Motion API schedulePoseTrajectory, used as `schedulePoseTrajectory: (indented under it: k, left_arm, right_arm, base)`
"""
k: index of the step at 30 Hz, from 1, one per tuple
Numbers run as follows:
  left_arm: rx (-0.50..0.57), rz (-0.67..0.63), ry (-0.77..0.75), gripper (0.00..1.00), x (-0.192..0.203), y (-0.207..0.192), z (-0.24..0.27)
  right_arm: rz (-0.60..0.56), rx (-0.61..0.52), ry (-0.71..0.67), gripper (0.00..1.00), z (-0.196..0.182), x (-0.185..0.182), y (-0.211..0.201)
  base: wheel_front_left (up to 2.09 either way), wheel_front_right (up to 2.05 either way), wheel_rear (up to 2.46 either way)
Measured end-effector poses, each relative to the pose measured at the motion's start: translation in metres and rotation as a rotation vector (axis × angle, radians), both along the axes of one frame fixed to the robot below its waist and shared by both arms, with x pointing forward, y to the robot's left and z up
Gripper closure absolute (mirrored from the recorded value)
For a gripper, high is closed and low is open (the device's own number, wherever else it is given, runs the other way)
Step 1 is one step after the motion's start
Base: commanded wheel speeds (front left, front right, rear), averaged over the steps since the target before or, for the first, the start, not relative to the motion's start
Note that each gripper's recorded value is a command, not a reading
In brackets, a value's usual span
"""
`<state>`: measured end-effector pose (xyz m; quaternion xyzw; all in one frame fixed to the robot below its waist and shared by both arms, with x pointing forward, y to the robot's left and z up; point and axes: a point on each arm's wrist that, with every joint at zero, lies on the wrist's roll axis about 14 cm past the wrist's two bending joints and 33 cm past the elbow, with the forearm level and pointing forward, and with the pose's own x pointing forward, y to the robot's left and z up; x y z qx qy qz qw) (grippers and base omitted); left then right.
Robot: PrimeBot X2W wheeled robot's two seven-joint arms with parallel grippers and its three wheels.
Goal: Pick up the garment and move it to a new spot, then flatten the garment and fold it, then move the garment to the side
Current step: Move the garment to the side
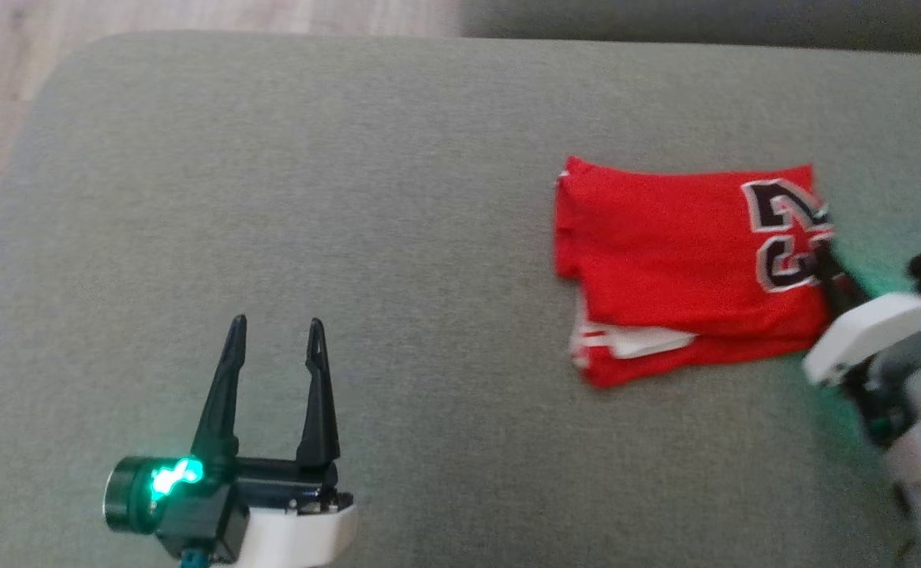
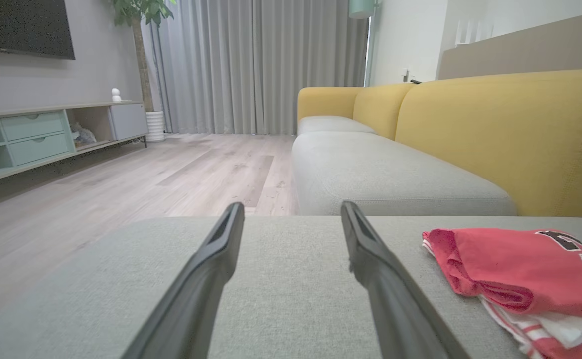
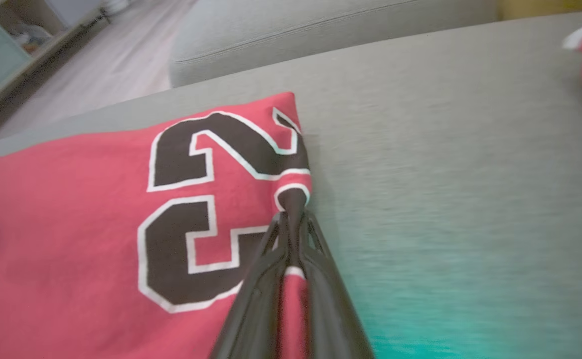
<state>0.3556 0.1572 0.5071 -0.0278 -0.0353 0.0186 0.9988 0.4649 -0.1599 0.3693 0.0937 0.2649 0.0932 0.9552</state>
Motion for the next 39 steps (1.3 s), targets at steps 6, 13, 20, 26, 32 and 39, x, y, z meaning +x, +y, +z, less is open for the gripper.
schedulePoseTrajectory:
  k: [6, 13, 20, 26, 32, 39]
  left_arm:
    - [-0.014, -0.052, -0.003, 0.0, 0.022, -0.016, -0.003]
    - [-0.049, -0.125, -0.001, 0.0, 0.059, -0.039, -0.013]
    - [-0.076, -0.187, -0.005, 0.0, 0.085, -0.059, -0.022]
    - [-0.114, -0.231, -0.047, 0.0, 0.089, -0.067, -0.009]
    - [-0.094, -0.215, -0.082, 0.0, 0.079, -0.059, 0.009]
    - [-0.071, -0.206, -0.062, 0.0, 0.049, -0.052, 0.011]
  right_arm:
    - [-0.091, -0.176, -0.103, 1.0, 0.032, 0.029, -0.09]
    - [-0.222, -0.341, -0.192, 1.0, 0.075, 0.05, -0.186]
    - [-0.391, -0.44, -0.2, 0.0, 0.106, 0.036, -0.263]
    - [-0.404, -0.45, -0.228, 0.0, 0.11, 0.023, -0.255]
    - [-0.274, -0.248, -0.266, 0.0, 0.076, 0.003, -0.147]
    - [-0.087, -0.092, -0.366, 0.0, 0.075, -0.032, -0.055]
  base:
    - [0.0, 0.0, 0.0]
    - [0.0, 0.0, 0.0]
    - [0.0, 0.0, 0.0]
    - [0.0, 0.0, 0.0]
    - [0.0, 0.0, 0.0]
    - [0.0, 0.0, 0.0]
